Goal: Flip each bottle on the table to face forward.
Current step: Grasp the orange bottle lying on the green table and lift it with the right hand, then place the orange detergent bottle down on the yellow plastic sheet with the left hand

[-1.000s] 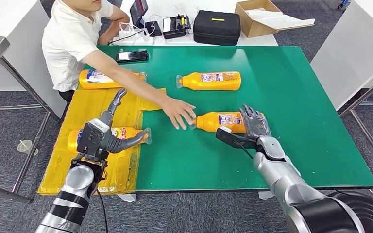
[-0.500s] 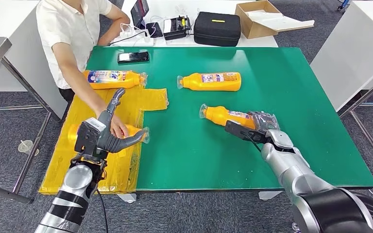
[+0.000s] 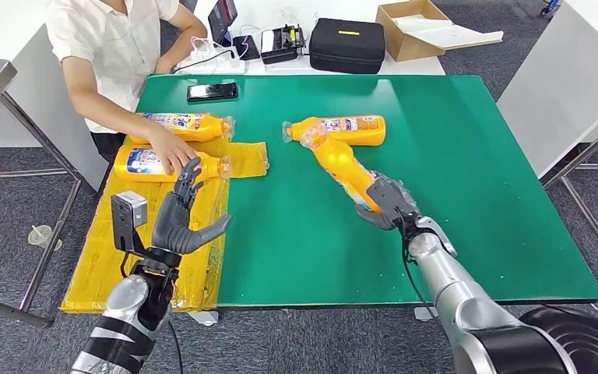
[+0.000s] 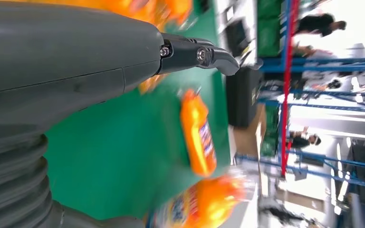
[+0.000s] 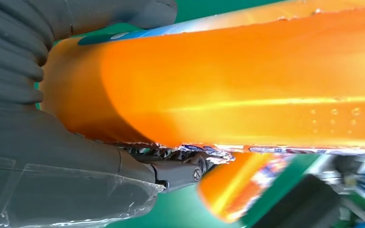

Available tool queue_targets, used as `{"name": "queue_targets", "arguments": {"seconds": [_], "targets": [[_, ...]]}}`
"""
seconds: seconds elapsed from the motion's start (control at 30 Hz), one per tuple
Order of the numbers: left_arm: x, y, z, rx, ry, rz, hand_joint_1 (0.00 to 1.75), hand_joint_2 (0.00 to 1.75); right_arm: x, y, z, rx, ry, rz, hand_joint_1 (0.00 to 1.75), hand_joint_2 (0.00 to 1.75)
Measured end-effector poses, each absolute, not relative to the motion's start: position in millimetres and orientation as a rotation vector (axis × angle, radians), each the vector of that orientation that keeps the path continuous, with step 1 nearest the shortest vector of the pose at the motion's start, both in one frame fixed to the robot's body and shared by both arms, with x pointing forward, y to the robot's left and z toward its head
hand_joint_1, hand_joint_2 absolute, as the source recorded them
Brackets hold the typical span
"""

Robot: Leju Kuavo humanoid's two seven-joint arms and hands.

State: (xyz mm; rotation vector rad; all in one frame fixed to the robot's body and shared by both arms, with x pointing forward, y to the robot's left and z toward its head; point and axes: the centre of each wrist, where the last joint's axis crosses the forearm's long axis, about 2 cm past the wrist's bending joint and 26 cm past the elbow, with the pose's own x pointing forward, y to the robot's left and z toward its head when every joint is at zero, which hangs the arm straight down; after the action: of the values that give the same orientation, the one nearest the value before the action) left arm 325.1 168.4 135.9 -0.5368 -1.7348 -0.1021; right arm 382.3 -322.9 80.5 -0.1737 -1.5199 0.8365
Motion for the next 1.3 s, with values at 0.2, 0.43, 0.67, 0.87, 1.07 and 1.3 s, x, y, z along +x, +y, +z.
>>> {"name": "queue_targets", "arguments": {"seconds": [0.2, 0.43, 0.67, 0.87, 1.07, 1.3], "targets": [[310.7, 153.7, 117.5, -0.639, -1.645, -0.098, 0.0, 1.75, 378.6, -292.7, 89.1, -0.033, -1.671, 0.716, 1.74, 1.75], [295.5, 126.4, 100.9, -0.787, -1.505, -0.186, 0.0, 1.75, 359.3, -231.2, 97.4, 0.173, -1.807, 0.727, 1.71, 1.75], [291.2, 120.6, 93.0, -0.814, -1.45, -0.193, 0.0, 1.75, 350.9, -206.8, 104.8, 0.243, -1.859, 0.748, 1.69, 1.75], [292.6, 120.0, 92.4, -0.816, -1.441, -0.191, 0.0, 1.75, 348.3, -199.8, 106.0, 0.261, -1.866, 0.767, 1.75, 1.75], [305.7, 116.6, 105.7, -0.715, -1.547, -0.163, 0.0, 1.75, 340.7, -176.1, 103.5, 0.327, -1.845, 0.839, 1.75, 1.75], [313.9, 111.6, 126.9, -0.534, -1.741, -0.101, 0.0, 1.75, 323.5, -154.5, 90.3, 0.339, -1.826, 0.939, 1.75, 1.75]]}}
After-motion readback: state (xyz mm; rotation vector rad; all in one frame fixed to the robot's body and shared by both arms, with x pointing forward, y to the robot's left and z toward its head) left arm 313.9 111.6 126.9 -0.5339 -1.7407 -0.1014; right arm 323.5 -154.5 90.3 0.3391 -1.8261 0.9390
